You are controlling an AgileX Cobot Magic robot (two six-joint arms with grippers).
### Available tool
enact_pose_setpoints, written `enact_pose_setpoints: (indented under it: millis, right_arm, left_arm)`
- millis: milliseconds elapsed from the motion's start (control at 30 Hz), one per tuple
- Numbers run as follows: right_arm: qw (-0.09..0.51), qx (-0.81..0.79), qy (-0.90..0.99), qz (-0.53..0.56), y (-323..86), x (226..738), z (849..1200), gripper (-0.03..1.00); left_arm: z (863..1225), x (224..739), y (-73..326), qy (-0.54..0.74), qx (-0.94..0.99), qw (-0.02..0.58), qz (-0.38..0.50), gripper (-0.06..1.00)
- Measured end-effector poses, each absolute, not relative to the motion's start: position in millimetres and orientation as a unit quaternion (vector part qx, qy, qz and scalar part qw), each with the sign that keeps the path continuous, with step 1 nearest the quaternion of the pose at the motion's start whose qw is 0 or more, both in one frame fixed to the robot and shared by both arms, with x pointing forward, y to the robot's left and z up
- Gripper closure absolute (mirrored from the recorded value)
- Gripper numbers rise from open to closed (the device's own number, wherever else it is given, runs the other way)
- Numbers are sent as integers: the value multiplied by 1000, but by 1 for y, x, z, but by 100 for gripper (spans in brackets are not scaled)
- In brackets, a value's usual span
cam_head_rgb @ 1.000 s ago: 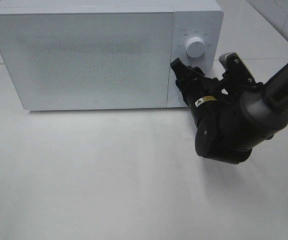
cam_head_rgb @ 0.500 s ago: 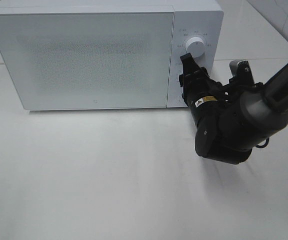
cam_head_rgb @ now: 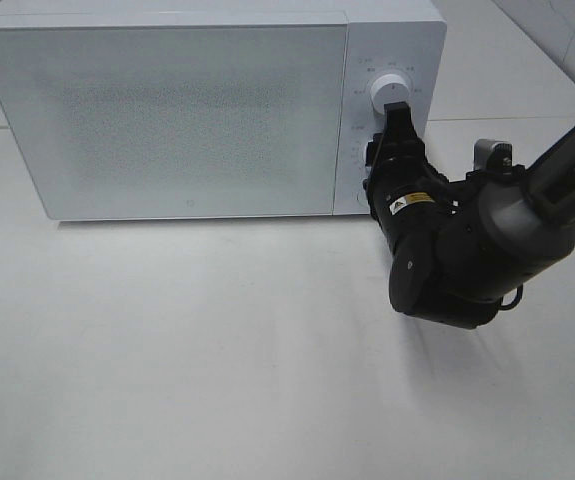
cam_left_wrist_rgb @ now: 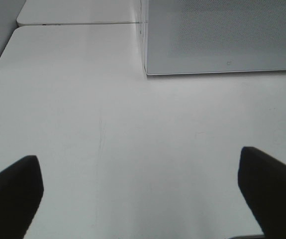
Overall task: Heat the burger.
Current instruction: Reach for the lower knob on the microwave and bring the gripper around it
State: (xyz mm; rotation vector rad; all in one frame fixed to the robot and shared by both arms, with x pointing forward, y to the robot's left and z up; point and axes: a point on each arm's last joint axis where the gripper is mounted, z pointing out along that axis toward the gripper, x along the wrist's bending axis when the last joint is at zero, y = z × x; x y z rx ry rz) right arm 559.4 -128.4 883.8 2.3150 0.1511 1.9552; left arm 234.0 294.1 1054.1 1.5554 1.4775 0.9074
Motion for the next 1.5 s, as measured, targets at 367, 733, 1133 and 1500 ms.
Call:
enact_pose_setpoints:
  millis: [367, 733, 1133, 1500]
  right_arm:
    - [-11, 764, -32, 644, -129, 559, 883, 51]
    - [-56, 761, -90, 640, -130, 559, 883, 51]
    - [-63, 760, -100, 638, -130, 559, 883, 51]
    - [-59, 761, -97, 639, -130, 559, 883, 51]
  left_arm:
    - [1054, 234, 294, 583, 613, 395, 358, -5]
    - [1054, 234, 294, 583, 613, 395, 358, -5]
    - [1054, 234, 294, 583, 613, 395, 358, -5]
    - [1054, 234, 294, 583, 613, 395, 358, -5]
